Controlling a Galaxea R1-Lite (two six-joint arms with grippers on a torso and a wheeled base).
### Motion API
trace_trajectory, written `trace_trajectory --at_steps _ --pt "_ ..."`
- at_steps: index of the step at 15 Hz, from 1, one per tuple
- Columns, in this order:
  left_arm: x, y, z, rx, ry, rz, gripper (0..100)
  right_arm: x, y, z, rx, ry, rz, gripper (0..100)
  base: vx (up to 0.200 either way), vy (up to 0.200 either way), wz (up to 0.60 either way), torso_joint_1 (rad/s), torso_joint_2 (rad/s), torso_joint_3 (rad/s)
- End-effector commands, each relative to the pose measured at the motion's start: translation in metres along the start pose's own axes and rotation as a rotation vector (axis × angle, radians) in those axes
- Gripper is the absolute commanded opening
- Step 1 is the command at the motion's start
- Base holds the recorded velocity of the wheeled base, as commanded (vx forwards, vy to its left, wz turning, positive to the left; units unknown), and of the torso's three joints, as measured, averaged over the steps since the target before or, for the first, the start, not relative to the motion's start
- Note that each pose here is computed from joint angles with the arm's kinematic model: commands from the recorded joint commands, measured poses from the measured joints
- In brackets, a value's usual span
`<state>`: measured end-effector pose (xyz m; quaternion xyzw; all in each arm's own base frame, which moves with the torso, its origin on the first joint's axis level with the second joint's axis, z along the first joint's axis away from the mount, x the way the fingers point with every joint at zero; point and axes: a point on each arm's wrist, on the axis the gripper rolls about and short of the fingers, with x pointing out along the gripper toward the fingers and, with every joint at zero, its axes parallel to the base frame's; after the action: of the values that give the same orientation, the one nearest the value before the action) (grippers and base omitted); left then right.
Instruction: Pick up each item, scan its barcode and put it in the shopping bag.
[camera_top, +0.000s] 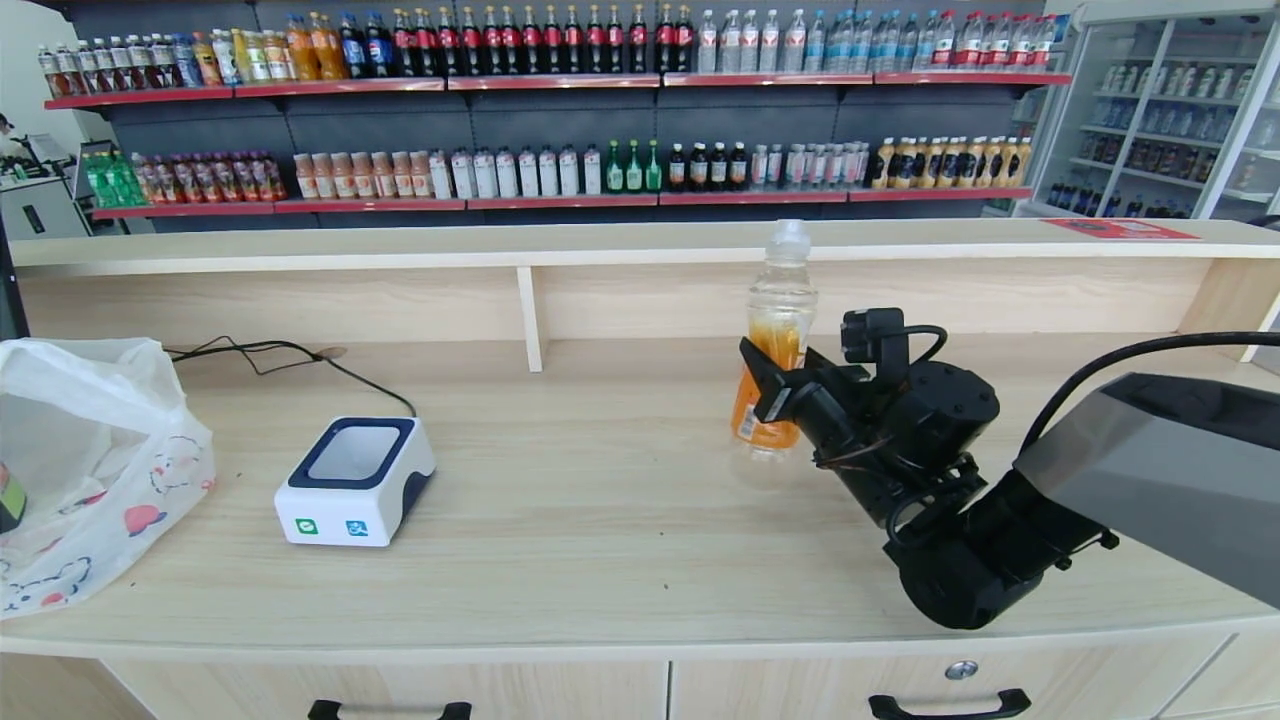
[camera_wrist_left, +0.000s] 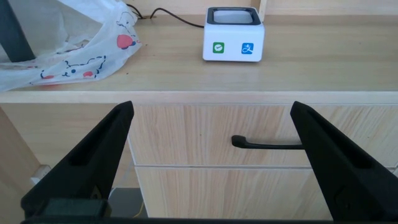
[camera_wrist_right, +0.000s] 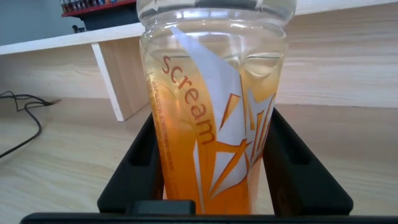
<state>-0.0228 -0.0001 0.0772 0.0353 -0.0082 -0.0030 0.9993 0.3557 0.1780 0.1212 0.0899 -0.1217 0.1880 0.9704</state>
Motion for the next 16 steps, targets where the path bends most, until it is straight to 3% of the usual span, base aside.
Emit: trace_trajectory --at_steps 1,6,10,16 --pt "0.000 0.000 0.000 0.000 -0.001 0.001 100 -0.001 0.001 0.007 0.002 -0.017 0.000 0 0.000 0.000 0.00 0.000 0.00 0.000" --pt "0.000 0.000 0.000 0.003 -0.001 0.001 100 -0.009 0.003 0.036 -0.008 -0.068 0.005 0 0.000 0.000 0.00 0.000 0.00 0.000" --pt "0.000 0.000 0.000 0.003 0.001 -0.001 100 -0.048 0.010 0.074 0.000 -0.079 0.025 0 0.000 0.000 0.00 0.000 0.00 0.000" --pt "0.000 0.000 0.000 0.003 0.002 -0.001 100 -0.106 0.070 0.133 0.143 -0.176 0.261 0 0.000 0.000 0.00 0.000 0.00 0.000"
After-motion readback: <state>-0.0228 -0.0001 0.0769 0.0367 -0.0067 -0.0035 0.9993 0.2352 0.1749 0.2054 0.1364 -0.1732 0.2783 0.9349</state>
